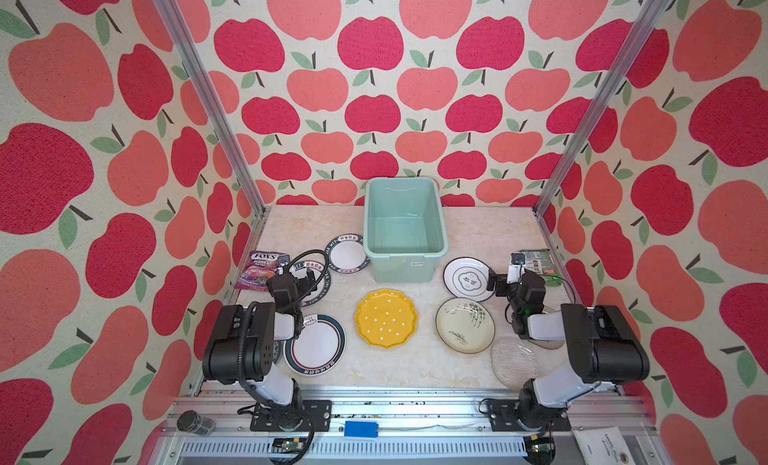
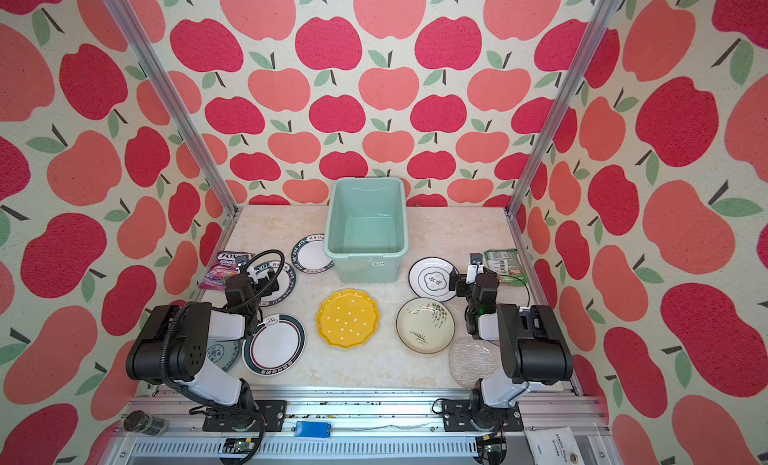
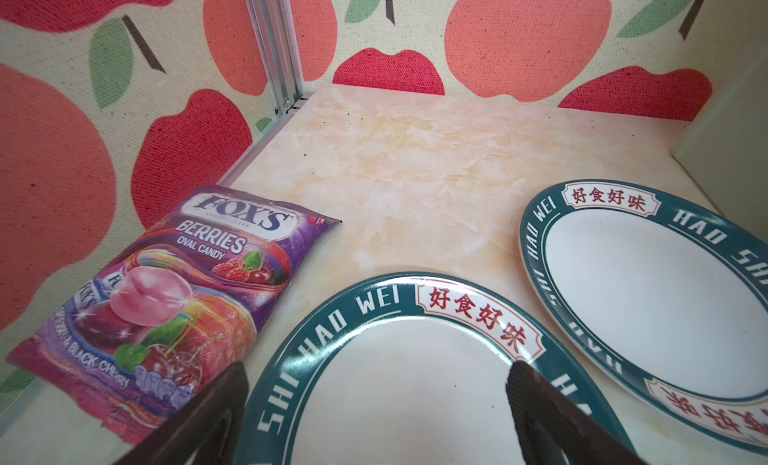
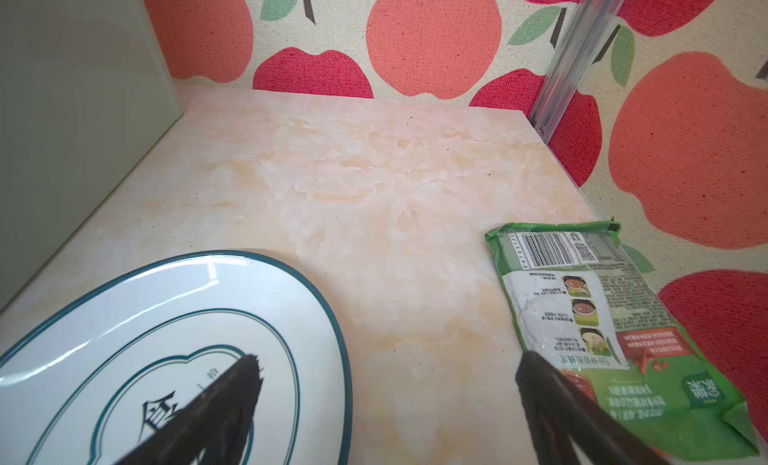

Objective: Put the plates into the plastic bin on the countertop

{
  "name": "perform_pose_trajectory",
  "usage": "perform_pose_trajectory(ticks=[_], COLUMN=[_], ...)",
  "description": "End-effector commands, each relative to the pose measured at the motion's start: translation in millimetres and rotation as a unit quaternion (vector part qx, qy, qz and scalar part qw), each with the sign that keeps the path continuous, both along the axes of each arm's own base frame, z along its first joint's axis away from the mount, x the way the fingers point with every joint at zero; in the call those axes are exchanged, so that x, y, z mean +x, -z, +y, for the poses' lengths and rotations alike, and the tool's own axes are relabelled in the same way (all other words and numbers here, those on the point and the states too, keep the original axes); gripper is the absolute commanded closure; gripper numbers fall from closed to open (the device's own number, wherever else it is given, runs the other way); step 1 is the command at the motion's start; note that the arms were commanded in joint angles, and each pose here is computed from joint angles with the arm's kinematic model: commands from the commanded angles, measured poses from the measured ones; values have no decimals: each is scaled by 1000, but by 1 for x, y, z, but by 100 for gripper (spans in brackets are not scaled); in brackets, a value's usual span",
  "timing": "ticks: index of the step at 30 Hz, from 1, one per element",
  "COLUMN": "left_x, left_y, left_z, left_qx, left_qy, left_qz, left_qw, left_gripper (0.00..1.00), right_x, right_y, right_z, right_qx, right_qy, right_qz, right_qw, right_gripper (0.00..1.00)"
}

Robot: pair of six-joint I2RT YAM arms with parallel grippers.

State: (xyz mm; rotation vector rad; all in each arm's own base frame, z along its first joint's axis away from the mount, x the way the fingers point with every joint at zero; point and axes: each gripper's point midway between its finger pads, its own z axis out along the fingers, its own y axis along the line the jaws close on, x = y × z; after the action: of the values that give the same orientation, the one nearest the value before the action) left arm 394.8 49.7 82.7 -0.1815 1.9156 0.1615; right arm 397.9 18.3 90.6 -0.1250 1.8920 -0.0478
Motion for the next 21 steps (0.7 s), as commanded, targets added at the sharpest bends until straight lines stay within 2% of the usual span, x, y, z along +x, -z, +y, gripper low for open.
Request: perform_pose_trajectory(ticks=[1, 18, 21], left_x=[0, 0, -1], left_y=[-1, -1, 1], left_z=[2, 2, 4], left_qx=[11, 11, -3], left_qy=[-3, -3, 1], left_qz=[-5, -5, -2], left_qw=[1000, 1000, 1000], left_gripper=[1, 1, 1], right_x=[0, 0, 0], right_y=[-1, -1, -1], right_z=[-1, -1, -1], right_qx=[-6, -7, -7], right_qy=[-1, 0, 0], right_qz=[-5, -5, -5], right_qw=[1000, 1000, 1000], right_gripper=[1, 1, 1])
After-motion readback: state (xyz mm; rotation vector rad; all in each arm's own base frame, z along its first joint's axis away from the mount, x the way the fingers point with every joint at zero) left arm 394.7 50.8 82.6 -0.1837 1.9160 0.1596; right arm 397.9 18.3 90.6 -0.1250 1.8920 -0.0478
